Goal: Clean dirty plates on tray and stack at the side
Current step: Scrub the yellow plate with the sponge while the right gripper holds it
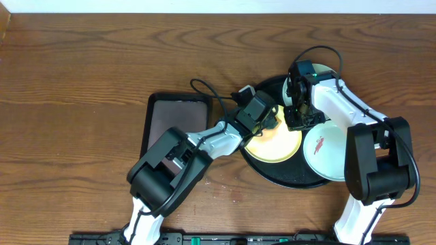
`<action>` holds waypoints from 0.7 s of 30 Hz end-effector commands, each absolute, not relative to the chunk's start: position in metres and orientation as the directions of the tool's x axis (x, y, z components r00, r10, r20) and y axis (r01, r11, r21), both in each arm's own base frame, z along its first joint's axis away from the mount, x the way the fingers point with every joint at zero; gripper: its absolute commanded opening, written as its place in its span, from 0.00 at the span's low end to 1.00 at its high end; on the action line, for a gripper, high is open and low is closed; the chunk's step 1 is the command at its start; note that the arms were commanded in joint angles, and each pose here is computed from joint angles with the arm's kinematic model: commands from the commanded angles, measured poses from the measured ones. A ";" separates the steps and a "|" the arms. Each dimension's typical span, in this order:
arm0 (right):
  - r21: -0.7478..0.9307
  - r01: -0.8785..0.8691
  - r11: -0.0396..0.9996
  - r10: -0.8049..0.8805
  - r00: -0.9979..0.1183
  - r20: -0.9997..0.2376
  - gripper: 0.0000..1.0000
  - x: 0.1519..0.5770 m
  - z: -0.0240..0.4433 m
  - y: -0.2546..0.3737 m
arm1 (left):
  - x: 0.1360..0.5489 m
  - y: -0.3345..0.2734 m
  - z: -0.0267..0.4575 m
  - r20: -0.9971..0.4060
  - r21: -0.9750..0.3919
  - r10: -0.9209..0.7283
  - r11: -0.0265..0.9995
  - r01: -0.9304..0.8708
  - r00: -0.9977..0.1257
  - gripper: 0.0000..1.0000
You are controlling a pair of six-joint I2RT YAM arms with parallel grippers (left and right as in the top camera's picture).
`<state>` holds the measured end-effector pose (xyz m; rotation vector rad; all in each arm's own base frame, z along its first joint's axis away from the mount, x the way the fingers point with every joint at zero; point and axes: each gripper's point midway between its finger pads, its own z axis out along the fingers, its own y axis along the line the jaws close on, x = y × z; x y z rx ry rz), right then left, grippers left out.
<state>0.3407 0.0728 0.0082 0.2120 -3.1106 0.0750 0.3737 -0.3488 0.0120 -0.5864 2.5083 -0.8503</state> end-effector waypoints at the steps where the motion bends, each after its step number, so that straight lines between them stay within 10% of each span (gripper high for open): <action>1: -0.039 -0.108 0.993 -0.108 -0.994 -0.009 0.01 0.348 0.015 0.073 | 0.364 -0.352 -0.004 -0.201 -0.630 -0.503 0.724 -0.283 -0.841 0.07; 21: -0.040 -0.107 0.993 -0.107 -0.994 -0.006 0.01 0.348 0.015 0.073 | 0.378 -0.247 0.016 -0.289 -0.407 -0.411 0.870 -0.278 -0.865 0.08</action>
